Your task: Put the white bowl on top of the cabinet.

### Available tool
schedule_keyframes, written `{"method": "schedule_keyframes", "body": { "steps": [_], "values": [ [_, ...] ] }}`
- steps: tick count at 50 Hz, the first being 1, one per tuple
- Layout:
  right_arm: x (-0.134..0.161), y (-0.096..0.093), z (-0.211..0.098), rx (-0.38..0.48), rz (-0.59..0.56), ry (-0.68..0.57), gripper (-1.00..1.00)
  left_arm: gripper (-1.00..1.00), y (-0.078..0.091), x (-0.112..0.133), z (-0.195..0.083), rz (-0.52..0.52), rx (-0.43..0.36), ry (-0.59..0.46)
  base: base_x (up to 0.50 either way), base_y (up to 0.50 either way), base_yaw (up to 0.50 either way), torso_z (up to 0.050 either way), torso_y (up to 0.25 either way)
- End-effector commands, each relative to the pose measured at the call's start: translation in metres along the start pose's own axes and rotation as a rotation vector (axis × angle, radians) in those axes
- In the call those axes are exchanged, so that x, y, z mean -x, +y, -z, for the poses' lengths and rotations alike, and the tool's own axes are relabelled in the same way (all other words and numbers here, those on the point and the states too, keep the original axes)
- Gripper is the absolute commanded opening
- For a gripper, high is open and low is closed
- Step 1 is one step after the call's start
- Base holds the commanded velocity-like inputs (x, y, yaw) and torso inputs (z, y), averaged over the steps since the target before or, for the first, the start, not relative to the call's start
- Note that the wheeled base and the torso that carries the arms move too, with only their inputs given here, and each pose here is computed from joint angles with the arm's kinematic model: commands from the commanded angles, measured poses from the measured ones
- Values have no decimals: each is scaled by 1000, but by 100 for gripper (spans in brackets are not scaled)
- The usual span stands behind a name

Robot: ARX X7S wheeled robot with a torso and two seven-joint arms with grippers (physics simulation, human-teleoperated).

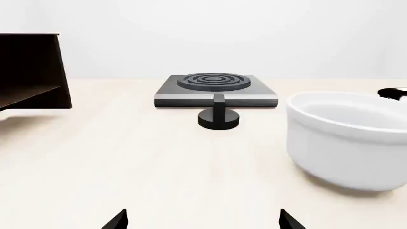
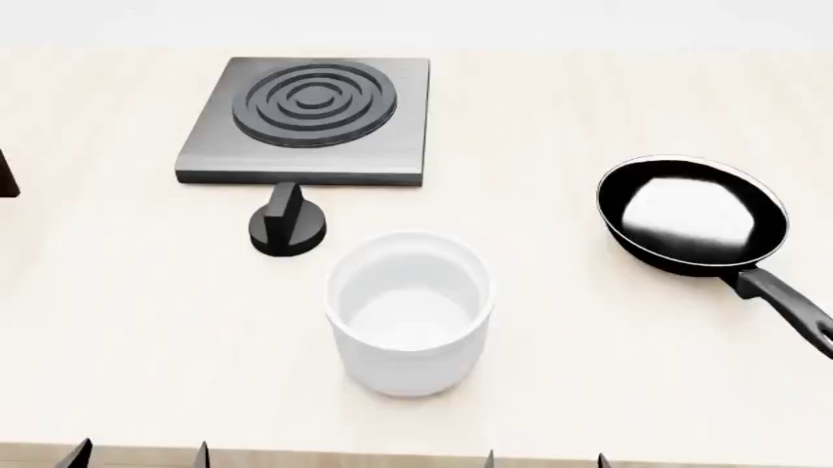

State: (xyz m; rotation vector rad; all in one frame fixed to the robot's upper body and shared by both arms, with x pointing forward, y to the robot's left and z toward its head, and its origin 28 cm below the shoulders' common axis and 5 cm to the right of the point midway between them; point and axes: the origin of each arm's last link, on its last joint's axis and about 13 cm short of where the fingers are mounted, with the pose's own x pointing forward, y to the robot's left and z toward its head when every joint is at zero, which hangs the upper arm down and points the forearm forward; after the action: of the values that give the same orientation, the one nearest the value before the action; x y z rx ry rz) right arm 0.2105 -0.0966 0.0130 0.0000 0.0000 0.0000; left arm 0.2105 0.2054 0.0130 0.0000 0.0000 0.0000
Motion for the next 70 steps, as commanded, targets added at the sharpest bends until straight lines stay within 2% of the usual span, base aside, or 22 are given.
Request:
{"method": "schedule_keyframes", "body": {
  "steps": [1, 12, 16, 21, 27, 33, 36, 40, 42, 46, 53, 55, 62, 70],
  "values": [
    [0, 1, 0, 0, 1, 2, 100, 100, 0, 0, -1, 0, 0, 3, 0, 0, 0, 0, 0],
    [-2, -1, -5, 2, 29, 9, 100, 100, 1, 1, -4, 10, -14, -2, 0, 0, 0, 0, 0],
    [-9, -5, -27, 35, 48, -21, 100, 100, 5, -5, -19, -19, 6, -15, 0, 0, 0, 0, 0],
    [-15, -10, -48, 46, 69, -39, 100, 100, 7, -8, -30, -57, -9, -32, 0, 0, 0, 0, 0],
    [-26, -22, -83, 47, 144, -96, 100, 100, 11, -22, -60, -127, -15, -91, 0, 0, 0, 0, 0],
    [-38, -38, -131, 34, 259, -193, 100, 100, 24, -49, -98, -254, 55, -138, 0, 0, 0, 0, 0],
    [-42, -50, -155, 21, 328, -247, 100, 100, 31, -60, -123, -311, 64, -200, 0, 0, 0, 0, 0],
    [-44, -59, -169, 12, 366, -285, 100, 100, 36, -67, -142, -368, 107, -251, 0, 0, 0, 0, 0],
    [-44, -62, -171, 19, 380, -290, 100, 100, 39, -71, -145, -383, 121, -257, 0, 0, 0, 0, 0],
    [-43, -74, -184, 13, 442, -321, 100, 100, 51, -84, -161, -486, 171, -312, 0, 0, 0, 0, 0],
    [-41, -89, -200, -5, 512, -386, 100, 100, 68, -93, -183, -550, 249, -385, 0, 0, 0, 0, 0],
    [-40, -91, -202, -24, 517, -416, 100, 100, 70, -93, -184, -553, 228, -404, 0, 0, 0, 0, 0],
    [-39, -98, -197, -24, 552, -416, 100, 100, 85, -89, -188, -626, 273, -411, 0, 0, 0, 0, 0],
    [-40, -104, -199, -42, 616, -420, 100, 100, 88, -92, -184, -643, 279, -400, 0, 0, 0, 0, 0]
  ]
}}
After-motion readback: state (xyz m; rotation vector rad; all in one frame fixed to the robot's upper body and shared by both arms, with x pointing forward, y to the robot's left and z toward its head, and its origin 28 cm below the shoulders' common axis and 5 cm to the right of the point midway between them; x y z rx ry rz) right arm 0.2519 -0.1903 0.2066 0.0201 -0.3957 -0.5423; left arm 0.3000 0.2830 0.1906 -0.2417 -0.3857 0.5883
